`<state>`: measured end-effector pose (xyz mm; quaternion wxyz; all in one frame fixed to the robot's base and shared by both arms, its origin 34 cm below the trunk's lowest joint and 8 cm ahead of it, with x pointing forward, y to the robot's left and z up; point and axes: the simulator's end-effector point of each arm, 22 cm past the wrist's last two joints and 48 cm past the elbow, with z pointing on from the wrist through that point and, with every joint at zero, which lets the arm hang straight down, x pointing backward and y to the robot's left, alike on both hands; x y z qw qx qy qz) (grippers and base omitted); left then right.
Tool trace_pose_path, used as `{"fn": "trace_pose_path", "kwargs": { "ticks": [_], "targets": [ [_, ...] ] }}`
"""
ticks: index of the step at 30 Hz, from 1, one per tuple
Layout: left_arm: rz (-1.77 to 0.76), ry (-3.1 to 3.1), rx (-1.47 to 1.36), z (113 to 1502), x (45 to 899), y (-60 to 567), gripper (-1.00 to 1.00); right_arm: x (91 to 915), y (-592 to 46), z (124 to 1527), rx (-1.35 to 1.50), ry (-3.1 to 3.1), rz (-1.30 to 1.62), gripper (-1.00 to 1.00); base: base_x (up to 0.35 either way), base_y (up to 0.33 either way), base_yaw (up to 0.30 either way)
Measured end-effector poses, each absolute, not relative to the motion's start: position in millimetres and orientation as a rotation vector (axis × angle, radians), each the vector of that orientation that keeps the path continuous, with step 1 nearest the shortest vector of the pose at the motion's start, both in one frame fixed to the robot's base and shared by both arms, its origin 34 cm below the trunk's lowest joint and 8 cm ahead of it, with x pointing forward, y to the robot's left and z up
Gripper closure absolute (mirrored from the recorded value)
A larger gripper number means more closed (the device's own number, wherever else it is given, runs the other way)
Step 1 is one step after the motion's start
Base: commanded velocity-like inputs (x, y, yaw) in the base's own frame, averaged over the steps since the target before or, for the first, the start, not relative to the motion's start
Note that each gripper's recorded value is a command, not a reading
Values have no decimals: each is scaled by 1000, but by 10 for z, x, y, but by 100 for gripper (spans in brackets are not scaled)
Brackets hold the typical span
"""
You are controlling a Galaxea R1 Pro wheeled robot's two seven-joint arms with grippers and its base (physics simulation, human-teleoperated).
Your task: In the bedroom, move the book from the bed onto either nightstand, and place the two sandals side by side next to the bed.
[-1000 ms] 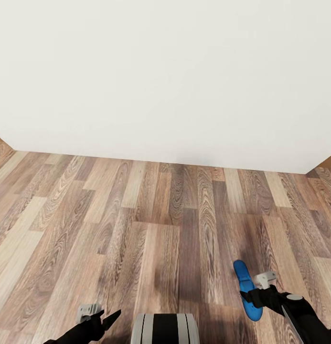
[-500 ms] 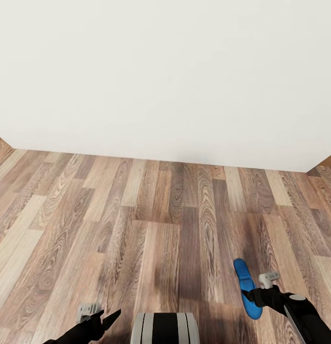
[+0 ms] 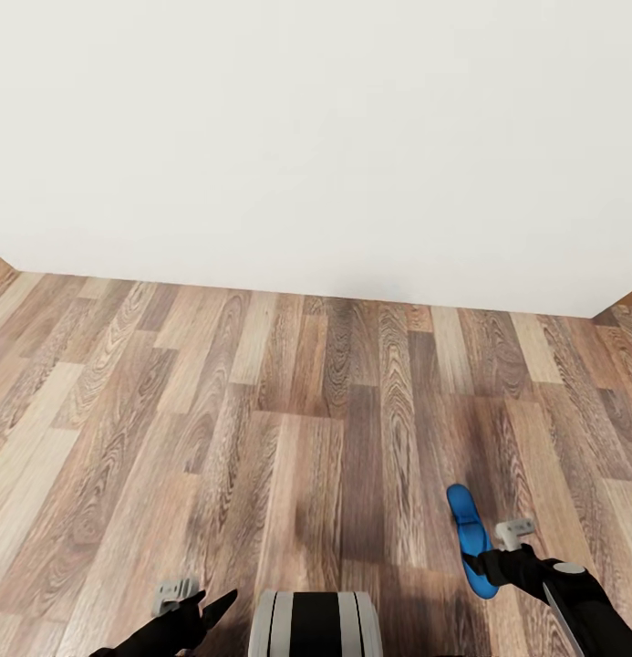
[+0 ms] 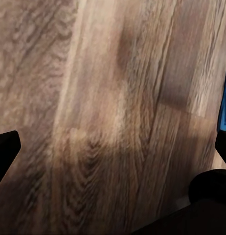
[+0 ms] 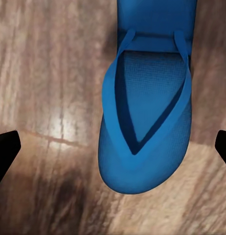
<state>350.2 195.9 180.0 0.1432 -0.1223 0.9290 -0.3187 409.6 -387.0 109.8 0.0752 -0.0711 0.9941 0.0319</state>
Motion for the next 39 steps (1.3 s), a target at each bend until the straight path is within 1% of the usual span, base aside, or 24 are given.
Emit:
{"fn": "trace_pose_path", "kwargs": {
  "ticks": [9,14,20,39],
  "targets": [
    [-927,2676,-357,1806,3502,1938,-100,4215,-3940,1157,-193,2954,74,-100,0,0,0],
    [-929,2674,-359,1806,3503,1930,-100,4487,-4048,1280,-201,2891,-10,-100,0,0,0],
    [-933,2673,-361,1809,3502,1920,-100,4587,-4156,1330,-198,2866,-88,-100,0,0,0],
    [-935,2685,-370,1770,3456,1918,-100,4634,-4098,1274,-234,2808,-77,-100,0,0,0]
  ]
}}
